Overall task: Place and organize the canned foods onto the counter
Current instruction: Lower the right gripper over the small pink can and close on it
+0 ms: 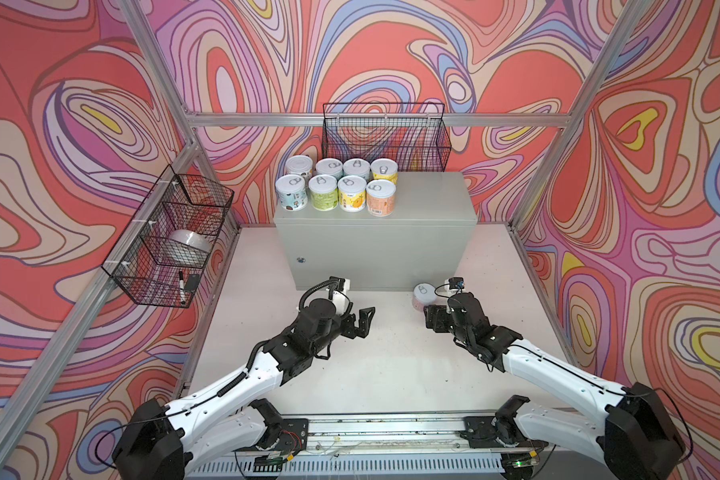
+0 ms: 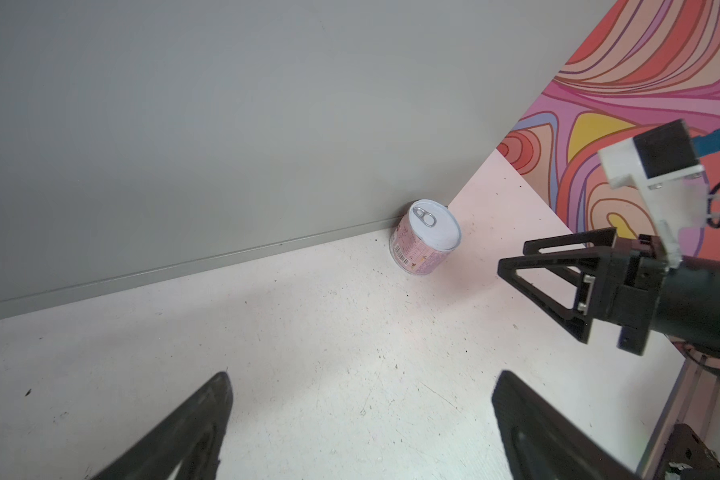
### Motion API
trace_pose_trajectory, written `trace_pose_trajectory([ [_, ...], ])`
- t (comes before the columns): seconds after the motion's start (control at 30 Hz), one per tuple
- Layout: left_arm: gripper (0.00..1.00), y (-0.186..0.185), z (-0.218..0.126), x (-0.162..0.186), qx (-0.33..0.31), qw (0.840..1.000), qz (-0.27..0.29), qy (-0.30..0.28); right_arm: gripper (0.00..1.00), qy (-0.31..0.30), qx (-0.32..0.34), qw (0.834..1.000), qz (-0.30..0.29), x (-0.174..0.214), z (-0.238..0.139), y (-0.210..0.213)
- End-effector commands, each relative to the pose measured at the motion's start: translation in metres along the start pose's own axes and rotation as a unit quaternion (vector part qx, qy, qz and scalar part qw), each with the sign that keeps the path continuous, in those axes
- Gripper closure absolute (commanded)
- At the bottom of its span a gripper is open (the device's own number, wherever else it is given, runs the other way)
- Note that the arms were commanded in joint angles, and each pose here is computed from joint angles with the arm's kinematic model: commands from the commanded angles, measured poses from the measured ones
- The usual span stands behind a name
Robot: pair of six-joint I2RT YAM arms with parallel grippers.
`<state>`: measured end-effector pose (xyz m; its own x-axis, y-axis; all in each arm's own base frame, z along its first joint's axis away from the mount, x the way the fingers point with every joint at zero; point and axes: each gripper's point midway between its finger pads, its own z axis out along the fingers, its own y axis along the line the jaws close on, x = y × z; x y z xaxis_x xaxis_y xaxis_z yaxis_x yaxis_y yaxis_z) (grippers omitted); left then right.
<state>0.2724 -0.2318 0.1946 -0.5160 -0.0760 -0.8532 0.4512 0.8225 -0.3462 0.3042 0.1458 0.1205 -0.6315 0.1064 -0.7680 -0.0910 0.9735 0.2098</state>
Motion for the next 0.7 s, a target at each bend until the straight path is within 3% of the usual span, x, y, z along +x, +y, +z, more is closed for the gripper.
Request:
trace_pose_trajectory([
  [0.0,0.0,-0.01,0.005,-0.003,0.025,0.999,0.02,-0.008,0.14,-0.054,-0.004,0.999,-0.005,-0.018,0.008,0.008],
  [0.33,0.0,-0.011,0.016,0.002,0.03,0.998,0.046,-0.005,0.14,-0.06,0.056,0.995,-0.052,-0.004,0.058,0.004],
  [0.67,0.0,-0.005,0.019,0.01,0.023,0.998,0.056,0.002,0.14,-0.088,0.083,0.992,-0.032,-0.001,0.09,0.0],
])
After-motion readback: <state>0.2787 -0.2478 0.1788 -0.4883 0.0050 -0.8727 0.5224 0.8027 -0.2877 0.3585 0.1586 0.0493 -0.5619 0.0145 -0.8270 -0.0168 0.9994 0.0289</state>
